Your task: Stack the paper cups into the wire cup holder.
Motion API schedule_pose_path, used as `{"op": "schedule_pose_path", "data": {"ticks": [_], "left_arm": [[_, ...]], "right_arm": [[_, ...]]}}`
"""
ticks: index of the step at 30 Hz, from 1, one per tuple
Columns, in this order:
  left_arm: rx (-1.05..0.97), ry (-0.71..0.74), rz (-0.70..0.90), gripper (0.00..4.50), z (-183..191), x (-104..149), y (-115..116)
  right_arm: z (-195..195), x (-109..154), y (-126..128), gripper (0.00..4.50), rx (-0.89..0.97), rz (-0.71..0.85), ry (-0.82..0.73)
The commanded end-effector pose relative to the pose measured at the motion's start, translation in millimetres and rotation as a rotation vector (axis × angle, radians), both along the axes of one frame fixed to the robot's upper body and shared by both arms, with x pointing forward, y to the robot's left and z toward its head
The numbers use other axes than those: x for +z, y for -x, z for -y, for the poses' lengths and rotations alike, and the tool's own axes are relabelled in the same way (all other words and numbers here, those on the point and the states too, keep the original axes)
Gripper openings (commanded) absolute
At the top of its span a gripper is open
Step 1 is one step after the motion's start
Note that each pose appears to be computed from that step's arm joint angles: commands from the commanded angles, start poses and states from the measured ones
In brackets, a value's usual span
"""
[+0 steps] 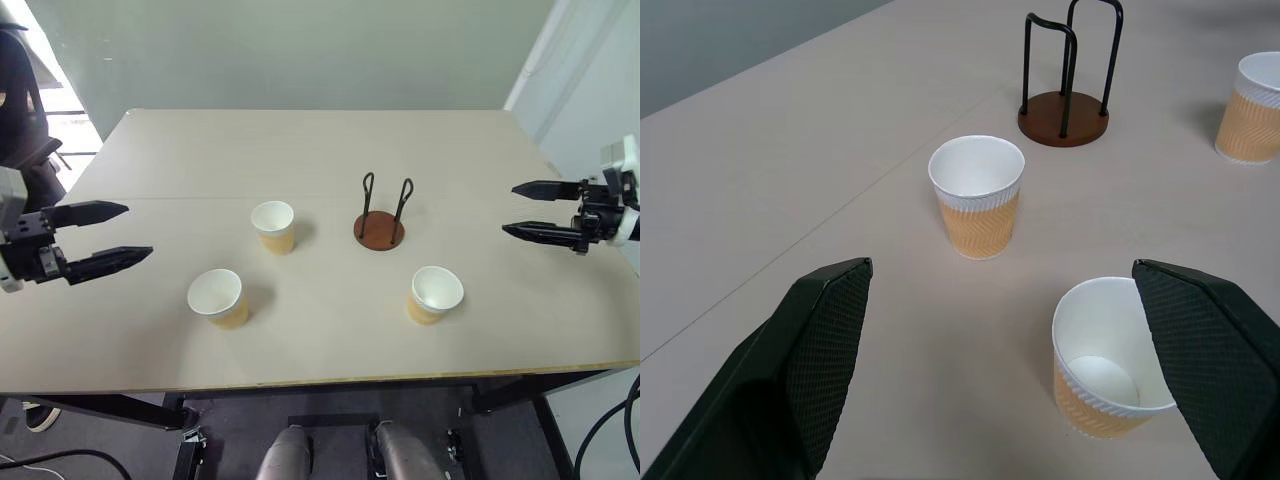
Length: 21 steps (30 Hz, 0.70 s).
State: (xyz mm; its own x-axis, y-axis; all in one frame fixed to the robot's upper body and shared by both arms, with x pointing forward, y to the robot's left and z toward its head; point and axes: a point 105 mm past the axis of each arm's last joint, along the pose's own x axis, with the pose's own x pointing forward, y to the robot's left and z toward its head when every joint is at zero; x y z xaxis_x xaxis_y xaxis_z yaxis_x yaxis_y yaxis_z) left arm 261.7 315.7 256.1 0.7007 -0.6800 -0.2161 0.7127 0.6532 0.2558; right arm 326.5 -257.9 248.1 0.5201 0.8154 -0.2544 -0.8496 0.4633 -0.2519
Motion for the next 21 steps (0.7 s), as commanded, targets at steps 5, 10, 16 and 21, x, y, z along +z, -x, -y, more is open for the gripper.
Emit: {"op": "schedule_pose_path", "data": {"ticks": [5, 10, 16, 21], "left_arm": [[0.005, -0.012, 0.033, 4.46, -0.4, 6.5, 0.4], [0.003, -0.012, 0.042, 4.46, 0.7, 7.5, -0.3], [-0.002, -0.013, 0.03, 4.46, 0.9, 3.9, 1.6], [-0.01, -0.013, 0.031, 4.46, 3.3, 5.4, -1.0]], "right_arm": [[0.8, 12.9, 2.4, 4.23, -0.001, 0.05, -0.019], [-0.1, 15.5, -0.2, 4.23, 0.003, 0.054, -0.018], [-2.1, 16.0, 1.3, 4.23, 0.017, 0.05, -0.014], [-2.1, 16.1, 3.8, 4.23, 0.021, 0.047, -0.016]]}}
